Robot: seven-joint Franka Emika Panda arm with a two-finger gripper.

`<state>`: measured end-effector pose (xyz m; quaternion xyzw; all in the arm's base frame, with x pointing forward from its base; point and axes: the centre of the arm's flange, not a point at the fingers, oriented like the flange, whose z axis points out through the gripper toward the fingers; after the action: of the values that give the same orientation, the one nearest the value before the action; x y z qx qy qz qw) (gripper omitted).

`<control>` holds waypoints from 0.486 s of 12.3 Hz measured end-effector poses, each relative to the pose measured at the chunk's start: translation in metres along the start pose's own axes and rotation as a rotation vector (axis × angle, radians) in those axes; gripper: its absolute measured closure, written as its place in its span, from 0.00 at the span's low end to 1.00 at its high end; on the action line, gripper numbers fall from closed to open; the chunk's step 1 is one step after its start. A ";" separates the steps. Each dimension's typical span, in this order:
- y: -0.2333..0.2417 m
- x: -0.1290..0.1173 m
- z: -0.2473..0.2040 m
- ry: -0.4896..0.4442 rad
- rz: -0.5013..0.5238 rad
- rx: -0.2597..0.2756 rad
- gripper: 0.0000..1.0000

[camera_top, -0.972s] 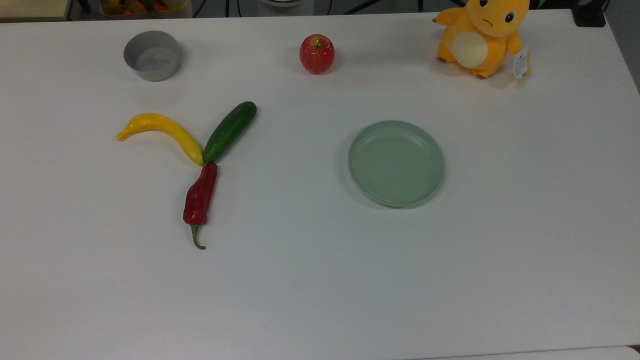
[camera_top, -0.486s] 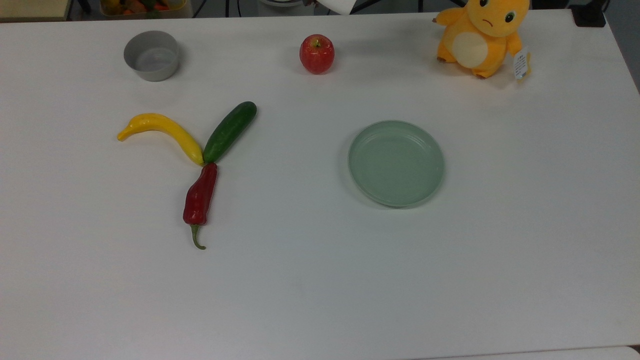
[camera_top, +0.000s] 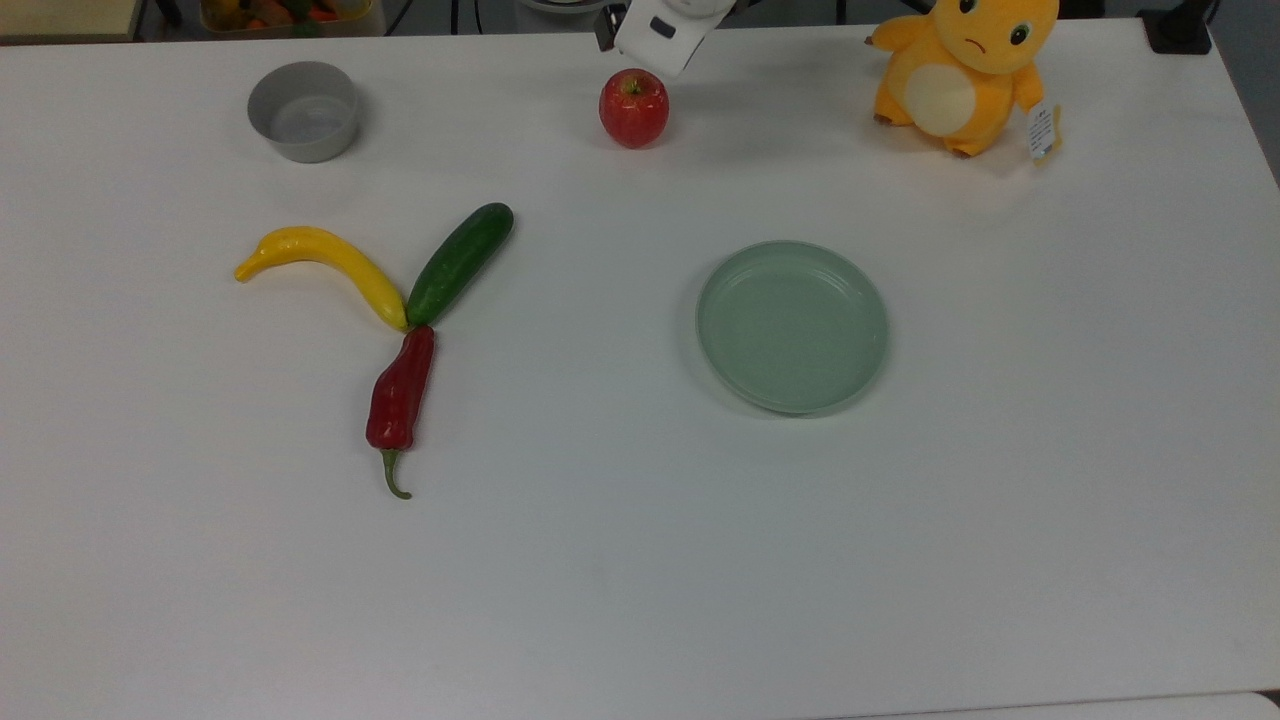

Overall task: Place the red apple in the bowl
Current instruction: 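Move the gripper down over the red apple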

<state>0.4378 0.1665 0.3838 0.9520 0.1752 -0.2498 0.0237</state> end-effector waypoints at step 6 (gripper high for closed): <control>0.010 0.013 0.026 0.084 0.021 -0.019 0.00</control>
<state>0.4393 0.1580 0.3543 0.9632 0.1685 -0.2077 0.0281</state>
